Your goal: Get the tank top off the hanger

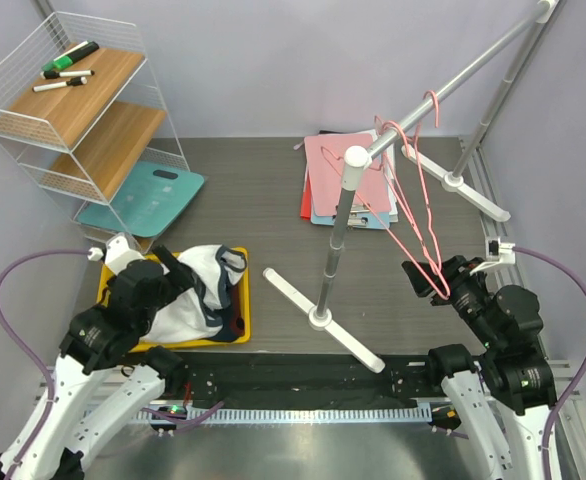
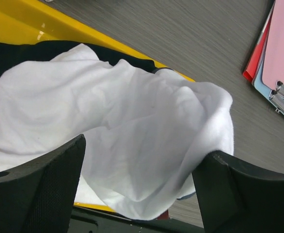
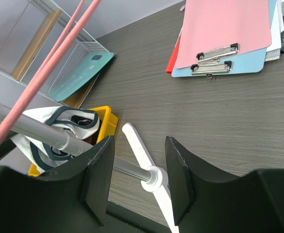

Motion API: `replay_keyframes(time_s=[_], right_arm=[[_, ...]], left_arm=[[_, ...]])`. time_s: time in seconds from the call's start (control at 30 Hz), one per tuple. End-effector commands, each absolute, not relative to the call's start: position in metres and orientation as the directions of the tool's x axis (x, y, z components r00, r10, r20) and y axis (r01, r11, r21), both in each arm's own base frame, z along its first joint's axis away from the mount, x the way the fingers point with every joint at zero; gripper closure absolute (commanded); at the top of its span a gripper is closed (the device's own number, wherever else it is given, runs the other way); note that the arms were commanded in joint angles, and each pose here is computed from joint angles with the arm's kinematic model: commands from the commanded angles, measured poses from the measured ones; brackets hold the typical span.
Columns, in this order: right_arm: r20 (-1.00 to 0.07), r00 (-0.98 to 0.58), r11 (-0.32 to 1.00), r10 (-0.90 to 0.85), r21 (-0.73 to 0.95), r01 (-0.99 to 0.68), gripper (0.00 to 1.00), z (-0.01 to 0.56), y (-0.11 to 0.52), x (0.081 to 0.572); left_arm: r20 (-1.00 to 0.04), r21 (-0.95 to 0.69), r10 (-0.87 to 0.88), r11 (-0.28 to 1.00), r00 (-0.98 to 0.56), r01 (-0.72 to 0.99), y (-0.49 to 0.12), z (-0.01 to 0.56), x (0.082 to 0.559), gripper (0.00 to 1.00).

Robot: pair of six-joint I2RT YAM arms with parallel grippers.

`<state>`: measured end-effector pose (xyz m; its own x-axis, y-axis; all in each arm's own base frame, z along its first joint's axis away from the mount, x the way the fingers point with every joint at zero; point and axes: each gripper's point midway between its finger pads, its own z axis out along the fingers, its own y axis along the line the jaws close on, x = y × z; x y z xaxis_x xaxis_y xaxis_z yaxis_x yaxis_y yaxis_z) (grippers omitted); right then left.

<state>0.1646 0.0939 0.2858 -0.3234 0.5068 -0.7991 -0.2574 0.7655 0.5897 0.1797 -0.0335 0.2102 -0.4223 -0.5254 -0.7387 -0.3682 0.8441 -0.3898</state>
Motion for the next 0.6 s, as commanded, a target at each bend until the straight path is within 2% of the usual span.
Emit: replay_keyframes(time_s=[0.0,0.13,0.27,0.33,0.37,0.47,0.57], right_arm=[[-0.790,-0.323,0.742,0.522,0.607,-0.286,0.48,0.287,0.100,0.166],[-0.761,-0.373,0.732,0.531,0.633,-0.251,0.48,0.266,0.102,0.171],[-0.737,-0.408,0.725,0.540,0.653,-0.221,0.47,0.252,0.104,0.175],[-0.725,-0.430,0.720,0.538,0.661,-0.214,0.45,0.243,0.107,0.177],[-0.722,-0.434,0.718,0.539,0.664,-0.211,0.45,0.240,0.107,0.178],[-0.700,-0.454,0.710,0.551,0.679,-0.187,0.44,0.227,0.109,0.184],[-0.675,-0.475,0.705,0.564,0.694,-0.149,0.43,0.208,0.109,0.191]], left_arm=[[-0.761,-0.438,-0.555,0.821,-0.336,-0.366,-0.021,0.247,0.174,0.15],[-0.750,-0.496,-0.584,0.807,-0.311,-0.319,-0.022,0.269,0.165,0.14],[-0.752,-0.545,-0.579,0.815,-0.316,-0.198,-0.035,0.289,0.162,0.14],[-0.774,-0.561,-0.553,0.825,-0.309,-0.070,-0.052,0.309,0.167,0.14],[-0.768,-0.573,-0.531,0.820,-0.358,0.014,-0.071,0.313,0.168,0.14],[-0.770,-0.607,-0.483,0.756,-0.417,0.245,-0.120,0.343,0.175,0.13],[-0.750,-0.630,-0.427,0.696,-0.506,0.345,-0.163,0.349,0.194,0.15]])
